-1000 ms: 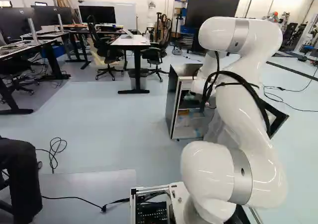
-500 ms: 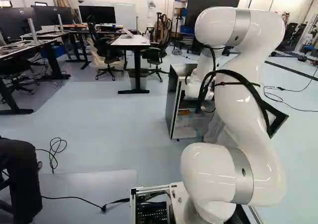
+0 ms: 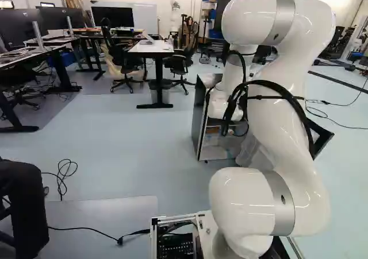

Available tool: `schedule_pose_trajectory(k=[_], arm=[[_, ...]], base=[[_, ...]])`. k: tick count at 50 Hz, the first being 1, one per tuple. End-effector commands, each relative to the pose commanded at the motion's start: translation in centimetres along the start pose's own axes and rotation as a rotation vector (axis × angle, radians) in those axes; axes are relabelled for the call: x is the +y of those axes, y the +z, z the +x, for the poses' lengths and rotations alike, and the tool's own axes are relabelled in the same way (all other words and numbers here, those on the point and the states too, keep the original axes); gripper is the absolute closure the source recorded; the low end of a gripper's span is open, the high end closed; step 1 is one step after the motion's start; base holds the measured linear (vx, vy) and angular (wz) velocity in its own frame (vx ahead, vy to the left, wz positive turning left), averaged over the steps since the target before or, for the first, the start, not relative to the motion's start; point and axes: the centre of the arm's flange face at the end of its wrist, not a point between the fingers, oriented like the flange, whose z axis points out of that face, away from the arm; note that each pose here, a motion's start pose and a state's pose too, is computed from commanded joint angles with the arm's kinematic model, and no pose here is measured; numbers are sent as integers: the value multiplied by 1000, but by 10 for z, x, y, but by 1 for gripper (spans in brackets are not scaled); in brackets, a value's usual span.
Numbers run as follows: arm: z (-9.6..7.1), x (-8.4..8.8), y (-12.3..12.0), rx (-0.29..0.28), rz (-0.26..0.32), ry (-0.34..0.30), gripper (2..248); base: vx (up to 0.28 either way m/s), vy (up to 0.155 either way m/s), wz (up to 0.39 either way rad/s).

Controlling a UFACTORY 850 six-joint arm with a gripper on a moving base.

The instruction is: Open the fridge door

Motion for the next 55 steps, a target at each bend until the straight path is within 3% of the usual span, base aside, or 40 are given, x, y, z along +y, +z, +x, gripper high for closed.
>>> schedule_pose_trajectory(k=[29,55], arm=[[1,2,-3,-2,23,-3,3],[11,5,-12,-15,124,-1,3]], base=[[0,0,0],[0,0,0]])
